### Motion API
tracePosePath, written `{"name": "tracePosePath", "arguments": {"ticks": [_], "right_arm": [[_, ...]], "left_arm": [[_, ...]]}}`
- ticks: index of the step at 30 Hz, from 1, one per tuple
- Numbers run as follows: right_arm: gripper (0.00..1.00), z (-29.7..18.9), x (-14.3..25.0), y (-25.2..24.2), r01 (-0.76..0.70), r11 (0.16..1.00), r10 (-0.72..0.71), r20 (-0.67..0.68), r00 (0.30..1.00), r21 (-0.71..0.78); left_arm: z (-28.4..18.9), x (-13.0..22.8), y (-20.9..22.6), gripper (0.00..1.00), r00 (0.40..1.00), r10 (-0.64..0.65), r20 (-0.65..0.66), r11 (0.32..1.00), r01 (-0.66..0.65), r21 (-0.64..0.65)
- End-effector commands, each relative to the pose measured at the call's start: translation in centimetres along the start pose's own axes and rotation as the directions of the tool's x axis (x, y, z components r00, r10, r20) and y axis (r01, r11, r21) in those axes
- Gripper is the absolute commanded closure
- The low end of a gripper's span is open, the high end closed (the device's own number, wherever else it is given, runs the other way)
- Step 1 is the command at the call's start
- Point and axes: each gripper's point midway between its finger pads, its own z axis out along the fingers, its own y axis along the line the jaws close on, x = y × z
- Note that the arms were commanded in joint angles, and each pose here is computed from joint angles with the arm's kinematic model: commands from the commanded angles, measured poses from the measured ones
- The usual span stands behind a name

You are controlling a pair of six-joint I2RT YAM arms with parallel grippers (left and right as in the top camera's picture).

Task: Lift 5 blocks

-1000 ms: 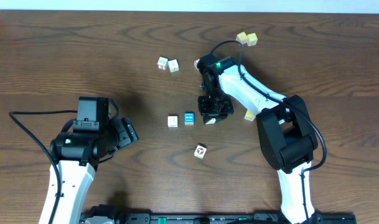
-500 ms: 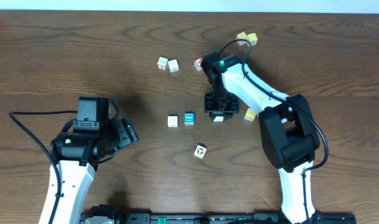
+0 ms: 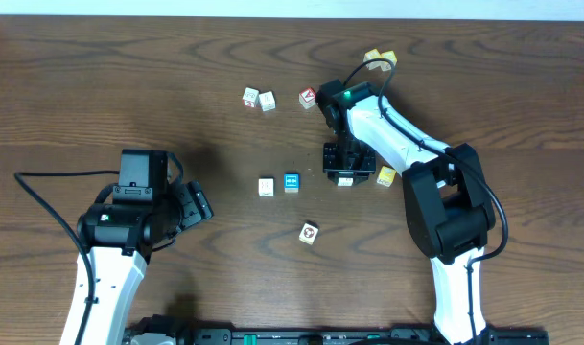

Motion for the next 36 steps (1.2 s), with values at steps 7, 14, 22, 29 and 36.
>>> {"name": "tracePosePath", "arguments": {"ticks": [7, 14, 22, 29, 36], "right_arm": [[0.53, -1.0, -0.8, -0.6, -0.013, 1.000, 0.013, 0.004, 1.000, -0.024], [0.14, -5.1, -2.3, -0.8, 0.054, 0.993, -0.051, 0.025, 0.998, -0.105], [0.07, -10.8, -3.5, -4.9, 0.003, 0.994, 0.001, 0.037, 0.999, -0.113], [0.02, -11.4, -1.8, -8.9, -0.051, 0.997, 0.049, -0.034, 0.998, -0.053], [0.01, -12.7, -0.7, -10.2, -0.073, 0.997, 0.073, -0.028, 0.997, -0.002]], "left_arm": [[-0.3, -0.4, 0.0, 0.19, 1.000, -0.012, 0.010, 1.000, 0.013, -0.002], [-0.3, -0.4, 0.0, 0.19, 1.000, -0.012, 0.010, 1.000, 0.013, -0.002], [-0.3, -0.5, 0.0, 0.19, 1.000, -0.012, 0.010, 1.000, 0.012, -0.002], [-0.3, -0.4, 0.0, 0.19, 1.000, -0.013, 0.010, 1.000, 0.013, -0.002], [-0.3, -0.4, 0.0, 0.19, 1.000, -0.012, 0.010, 1.000, 0.013, -0.002]]}}
